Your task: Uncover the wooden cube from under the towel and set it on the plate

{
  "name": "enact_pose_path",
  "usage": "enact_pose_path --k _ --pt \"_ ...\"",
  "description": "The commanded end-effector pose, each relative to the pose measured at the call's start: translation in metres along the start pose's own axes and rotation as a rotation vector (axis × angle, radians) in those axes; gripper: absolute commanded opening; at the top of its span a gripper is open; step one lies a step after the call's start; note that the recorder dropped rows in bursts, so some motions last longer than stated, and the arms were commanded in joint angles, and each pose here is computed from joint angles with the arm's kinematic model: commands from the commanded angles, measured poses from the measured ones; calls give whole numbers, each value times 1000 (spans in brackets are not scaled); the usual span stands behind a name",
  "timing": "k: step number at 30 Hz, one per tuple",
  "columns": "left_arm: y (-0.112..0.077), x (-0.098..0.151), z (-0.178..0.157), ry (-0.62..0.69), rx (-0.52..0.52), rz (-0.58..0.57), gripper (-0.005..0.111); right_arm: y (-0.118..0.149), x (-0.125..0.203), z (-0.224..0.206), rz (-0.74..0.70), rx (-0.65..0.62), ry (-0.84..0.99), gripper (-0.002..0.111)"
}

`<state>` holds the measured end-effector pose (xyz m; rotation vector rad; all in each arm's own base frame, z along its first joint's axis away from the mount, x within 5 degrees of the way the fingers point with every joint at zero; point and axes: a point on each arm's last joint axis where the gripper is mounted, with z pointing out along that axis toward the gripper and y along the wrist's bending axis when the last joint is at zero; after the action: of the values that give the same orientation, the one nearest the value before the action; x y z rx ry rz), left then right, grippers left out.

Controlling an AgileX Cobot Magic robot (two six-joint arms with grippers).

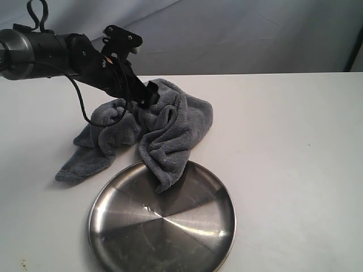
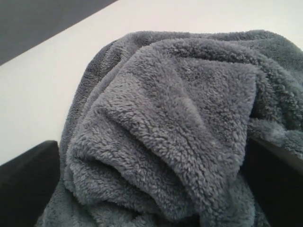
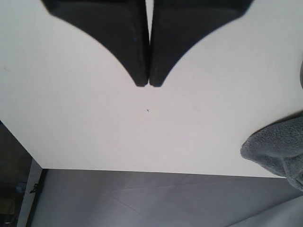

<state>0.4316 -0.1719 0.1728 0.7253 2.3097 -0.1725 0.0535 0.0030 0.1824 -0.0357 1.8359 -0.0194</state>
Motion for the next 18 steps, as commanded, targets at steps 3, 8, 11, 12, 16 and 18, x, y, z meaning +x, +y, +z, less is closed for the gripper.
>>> enact_pose_path --k 3,8,11,12,16,18 --pt "-2 10 14 33 14 -25 101 0 0 0 3 0 -11 0" --pt "-2 13 18 44 16 -43 100 0 0 0 3 0 -11 0" --pt "-2 13 18 44 16 -43 100 0 0 0 3 0 -11 0" --pt "-2 13 18 44 16 -46 99 0 0 0 3 0 -11 0" --pt "-2 13 18 44 16 -48 93 0 0 0 3 0 -11 0" --pt "-2 13 18 48 18 -50 90 0 0 0 3 0 -11 0"
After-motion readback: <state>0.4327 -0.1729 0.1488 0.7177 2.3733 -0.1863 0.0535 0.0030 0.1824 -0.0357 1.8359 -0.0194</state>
